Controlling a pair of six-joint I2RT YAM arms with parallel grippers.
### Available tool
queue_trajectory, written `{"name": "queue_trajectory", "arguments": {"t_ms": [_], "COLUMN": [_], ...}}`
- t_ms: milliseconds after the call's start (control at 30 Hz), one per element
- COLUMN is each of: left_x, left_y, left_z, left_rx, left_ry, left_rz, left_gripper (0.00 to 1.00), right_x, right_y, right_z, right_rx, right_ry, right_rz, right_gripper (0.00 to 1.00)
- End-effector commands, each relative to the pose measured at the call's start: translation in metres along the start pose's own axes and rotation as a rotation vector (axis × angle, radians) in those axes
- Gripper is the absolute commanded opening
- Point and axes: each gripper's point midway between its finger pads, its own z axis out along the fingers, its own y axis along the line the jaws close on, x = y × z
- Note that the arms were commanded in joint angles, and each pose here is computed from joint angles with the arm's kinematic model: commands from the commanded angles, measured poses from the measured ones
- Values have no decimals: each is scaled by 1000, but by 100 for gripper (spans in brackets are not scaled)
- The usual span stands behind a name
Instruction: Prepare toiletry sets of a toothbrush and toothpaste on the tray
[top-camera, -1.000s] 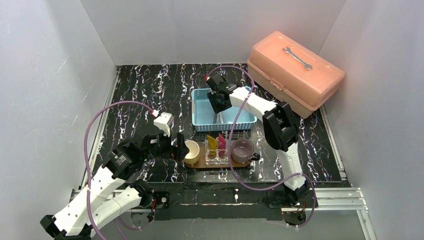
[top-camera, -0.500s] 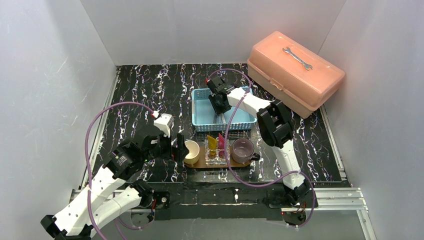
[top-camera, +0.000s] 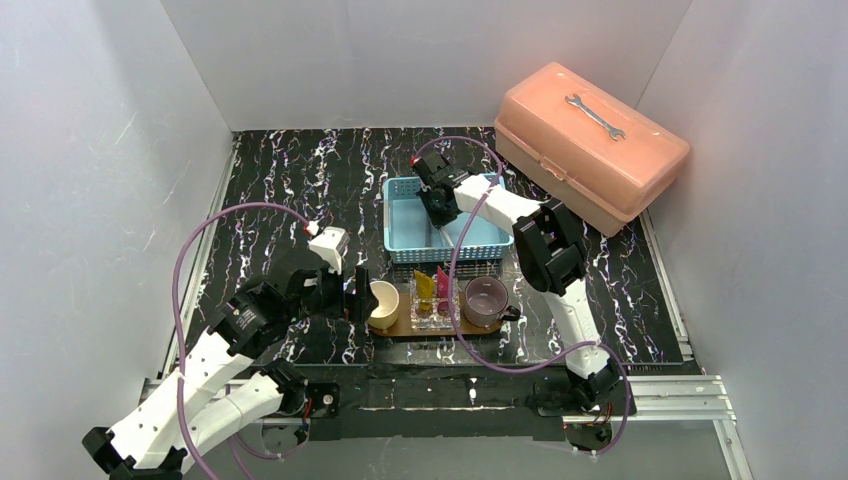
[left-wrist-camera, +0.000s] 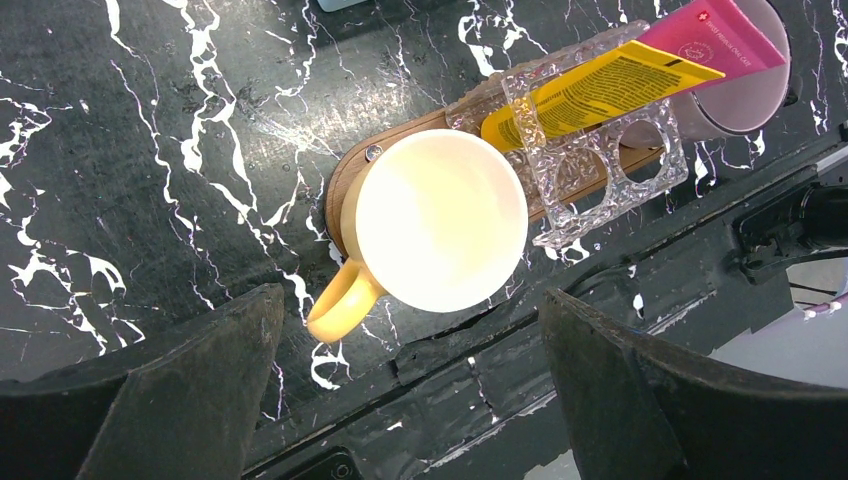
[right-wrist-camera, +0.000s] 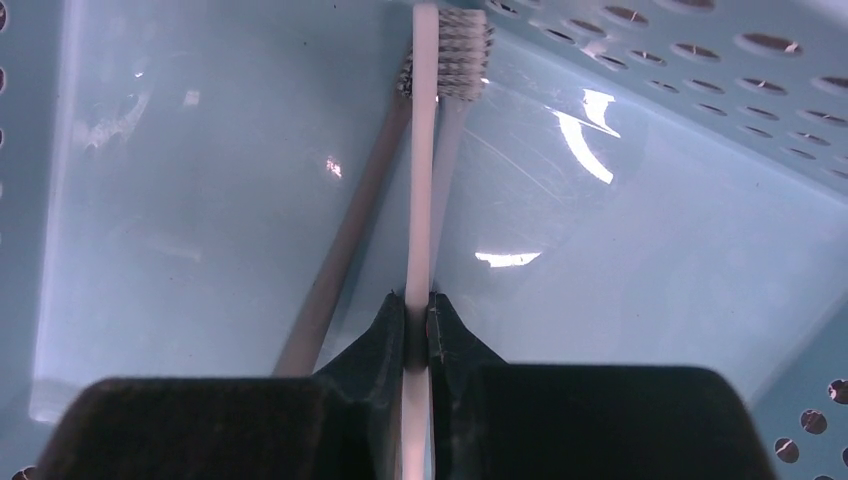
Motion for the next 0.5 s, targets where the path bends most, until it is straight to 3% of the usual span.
{"name": "queue_trajectory", "arguments": {"t_ms": [0,467], "left_x": [2,2], "left_y": [6,6], "left_z": [2,3], "left_rx": [-29,-29], "left_ry": [8,12], "left_rz": [0,4], "left_gripper": [99,99], "right_x": [-19,-62], "right_y": [-4,-14], "right_z": [-11,-87], "right_rx": [10,21], "right_ry": [-48,-211], "right_rz": [-6,10], "right_gripper": [1,1]}}
